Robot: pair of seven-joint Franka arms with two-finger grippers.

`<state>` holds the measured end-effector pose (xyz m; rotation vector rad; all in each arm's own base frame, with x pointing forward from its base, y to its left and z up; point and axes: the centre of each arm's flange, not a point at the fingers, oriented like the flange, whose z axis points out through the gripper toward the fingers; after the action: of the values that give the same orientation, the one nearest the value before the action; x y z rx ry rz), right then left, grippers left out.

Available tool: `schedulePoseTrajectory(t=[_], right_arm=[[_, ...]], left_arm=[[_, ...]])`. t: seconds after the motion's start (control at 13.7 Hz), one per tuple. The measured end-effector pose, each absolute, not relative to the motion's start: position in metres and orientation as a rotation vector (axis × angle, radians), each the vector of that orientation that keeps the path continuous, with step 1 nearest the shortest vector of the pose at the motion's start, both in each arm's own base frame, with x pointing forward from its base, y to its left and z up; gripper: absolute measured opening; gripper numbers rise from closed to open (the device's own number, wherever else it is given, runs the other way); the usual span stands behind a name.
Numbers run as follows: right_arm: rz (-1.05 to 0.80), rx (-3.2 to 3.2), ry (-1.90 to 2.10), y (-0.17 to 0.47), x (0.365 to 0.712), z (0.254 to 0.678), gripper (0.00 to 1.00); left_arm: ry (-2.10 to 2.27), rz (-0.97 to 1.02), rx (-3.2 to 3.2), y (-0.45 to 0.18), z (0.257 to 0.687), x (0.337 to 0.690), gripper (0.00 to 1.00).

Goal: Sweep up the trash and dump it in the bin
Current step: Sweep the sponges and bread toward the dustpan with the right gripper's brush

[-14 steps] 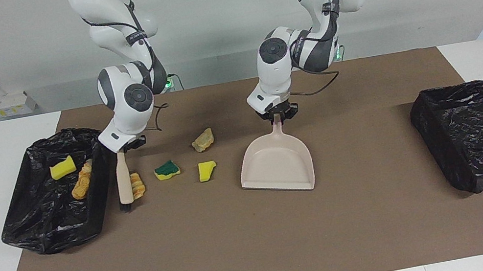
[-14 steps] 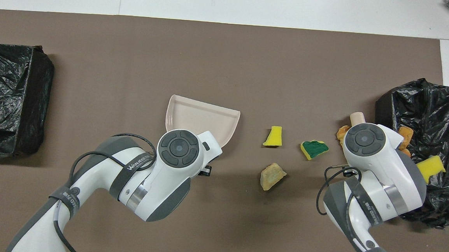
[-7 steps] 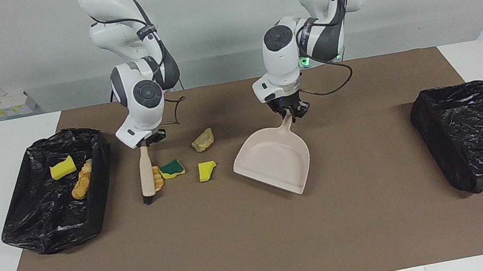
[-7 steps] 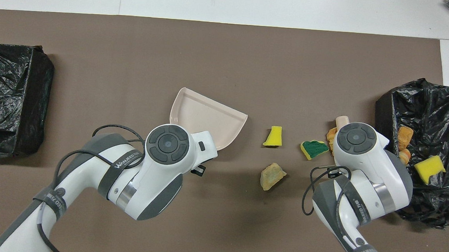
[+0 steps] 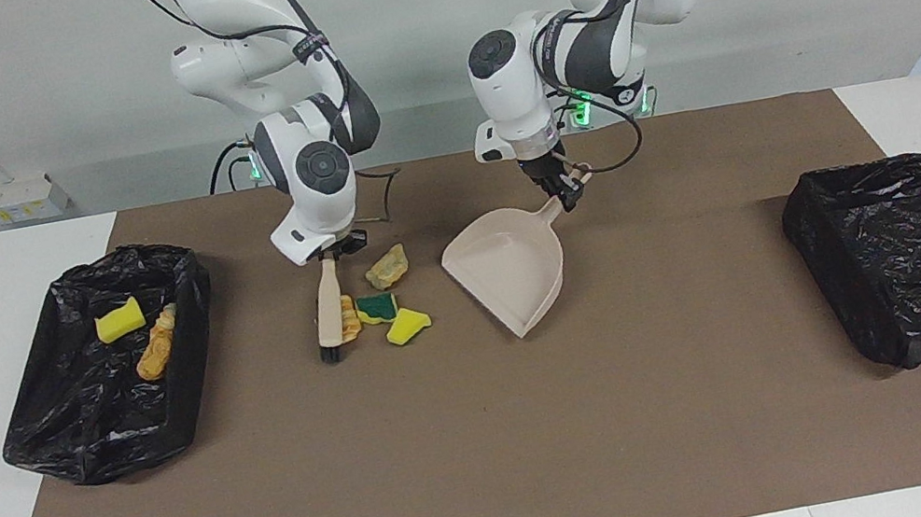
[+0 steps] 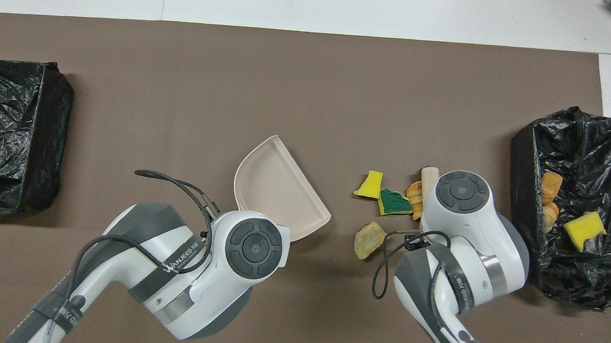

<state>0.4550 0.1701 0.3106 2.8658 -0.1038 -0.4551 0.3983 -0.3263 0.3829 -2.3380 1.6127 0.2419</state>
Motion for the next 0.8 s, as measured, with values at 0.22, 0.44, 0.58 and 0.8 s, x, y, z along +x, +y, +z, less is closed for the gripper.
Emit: schedulePoseTrajectory(t=[0.22,0.44,0.58,0.8], right_arm=[[-0.506,2.893,-0.126,0.18,0.449,0.308,0.26],[-0.552,2.934,-0.085,0.212,0.438,0.306,0.26],[-0.592,3.005,-0.043,0.233,0.434,0.309,0.26],[-0.627,3.071,0.071,0.273,0.416,0.311,0.26]], left_arm=[[1.781,0.279,-2.224,-0.327,0.379,0.397,0.31],[1.883,0.228,-2.171,-0.334,0.372,0.403,0.31],[1.91,0.214,-2.16,-0.338,0.363,0.408,0.31],[1.919,0.217,-2.157,-0.339,0.358,0.41,0.31]])
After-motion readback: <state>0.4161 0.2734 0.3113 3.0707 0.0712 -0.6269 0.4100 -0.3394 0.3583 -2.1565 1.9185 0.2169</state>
